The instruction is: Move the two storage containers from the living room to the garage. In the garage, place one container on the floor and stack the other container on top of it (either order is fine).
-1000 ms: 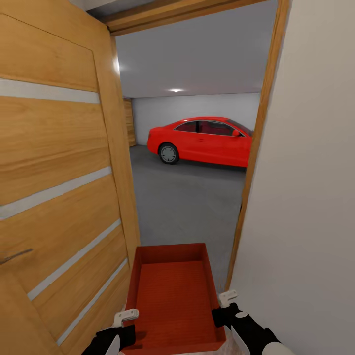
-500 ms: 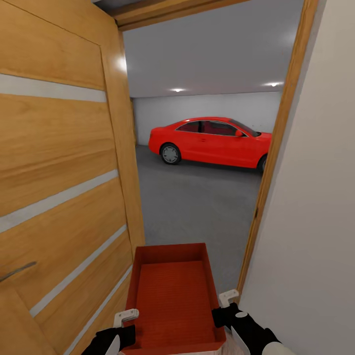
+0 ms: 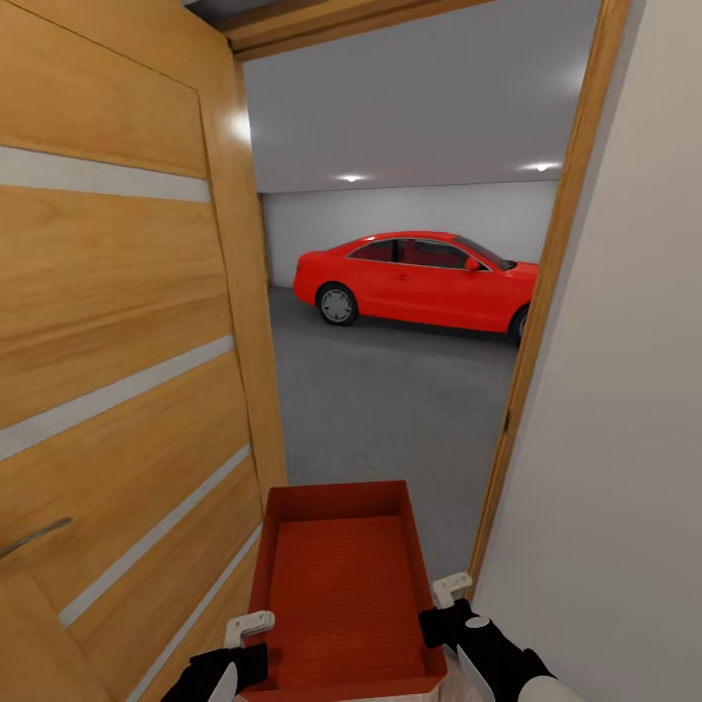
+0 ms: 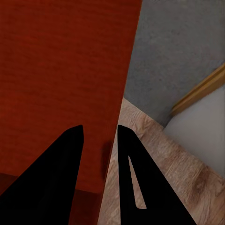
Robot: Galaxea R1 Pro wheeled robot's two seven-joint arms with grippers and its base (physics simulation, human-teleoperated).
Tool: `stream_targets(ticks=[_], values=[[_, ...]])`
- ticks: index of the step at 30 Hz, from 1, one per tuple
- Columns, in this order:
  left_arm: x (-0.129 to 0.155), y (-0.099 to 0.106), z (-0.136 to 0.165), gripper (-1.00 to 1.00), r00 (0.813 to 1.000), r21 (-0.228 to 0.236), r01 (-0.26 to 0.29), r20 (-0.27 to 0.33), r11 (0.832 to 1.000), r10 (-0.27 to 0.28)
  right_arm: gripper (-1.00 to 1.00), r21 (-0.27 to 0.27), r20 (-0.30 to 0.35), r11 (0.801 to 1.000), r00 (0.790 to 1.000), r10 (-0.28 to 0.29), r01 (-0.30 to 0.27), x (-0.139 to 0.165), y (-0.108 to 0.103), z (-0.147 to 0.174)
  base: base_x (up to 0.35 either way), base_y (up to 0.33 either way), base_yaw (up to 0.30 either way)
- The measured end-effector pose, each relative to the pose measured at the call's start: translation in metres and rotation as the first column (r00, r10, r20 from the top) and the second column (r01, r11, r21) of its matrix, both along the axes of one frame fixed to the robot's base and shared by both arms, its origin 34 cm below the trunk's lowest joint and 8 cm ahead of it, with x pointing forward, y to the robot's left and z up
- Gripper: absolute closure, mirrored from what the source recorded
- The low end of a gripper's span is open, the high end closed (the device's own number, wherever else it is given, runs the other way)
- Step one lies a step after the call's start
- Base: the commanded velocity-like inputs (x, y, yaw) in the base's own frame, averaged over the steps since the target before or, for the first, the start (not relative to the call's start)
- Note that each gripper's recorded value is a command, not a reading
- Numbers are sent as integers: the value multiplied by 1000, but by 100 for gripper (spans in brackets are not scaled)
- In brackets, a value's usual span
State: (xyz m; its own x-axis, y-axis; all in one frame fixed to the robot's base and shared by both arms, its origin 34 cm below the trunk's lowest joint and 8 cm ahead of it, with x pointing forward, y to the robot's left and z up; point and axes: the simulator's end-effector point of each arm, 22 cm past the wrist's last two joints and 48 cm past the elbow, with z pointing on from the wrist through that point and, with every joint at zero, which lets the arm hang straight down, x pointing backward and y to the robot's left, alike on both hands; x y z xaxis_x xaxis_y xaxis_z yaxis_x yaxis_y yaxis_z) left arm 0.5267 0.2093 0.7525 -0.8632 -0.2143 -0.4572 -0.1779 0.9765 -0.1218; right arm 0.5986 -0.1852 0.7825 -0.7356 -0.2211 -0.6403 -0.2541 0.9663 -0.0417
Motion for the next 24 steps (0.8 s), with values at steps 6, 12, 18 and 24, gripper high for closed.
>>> stream_targets(ticks=[6,12,18,24], values=[[0,0,0,100,1000,0,0,0,1000,0,100,0,0,1000,1000,1,-1,0,0,0,130,148,0],[0,0,0,100,1000,0,0,0,1000,0,100,0,0,1000,1000,0,0,0,0,0,159,178,0],[0,0,0,100,1000,0,0,0,1000,0,100,0,0,1000,1000,0,0,0,0,0,15,17,0],[0,0,0,100,1000,0,0,0,1000,0,100,0,0,1000,1000,0,0,0,0,0,0,0,0]])
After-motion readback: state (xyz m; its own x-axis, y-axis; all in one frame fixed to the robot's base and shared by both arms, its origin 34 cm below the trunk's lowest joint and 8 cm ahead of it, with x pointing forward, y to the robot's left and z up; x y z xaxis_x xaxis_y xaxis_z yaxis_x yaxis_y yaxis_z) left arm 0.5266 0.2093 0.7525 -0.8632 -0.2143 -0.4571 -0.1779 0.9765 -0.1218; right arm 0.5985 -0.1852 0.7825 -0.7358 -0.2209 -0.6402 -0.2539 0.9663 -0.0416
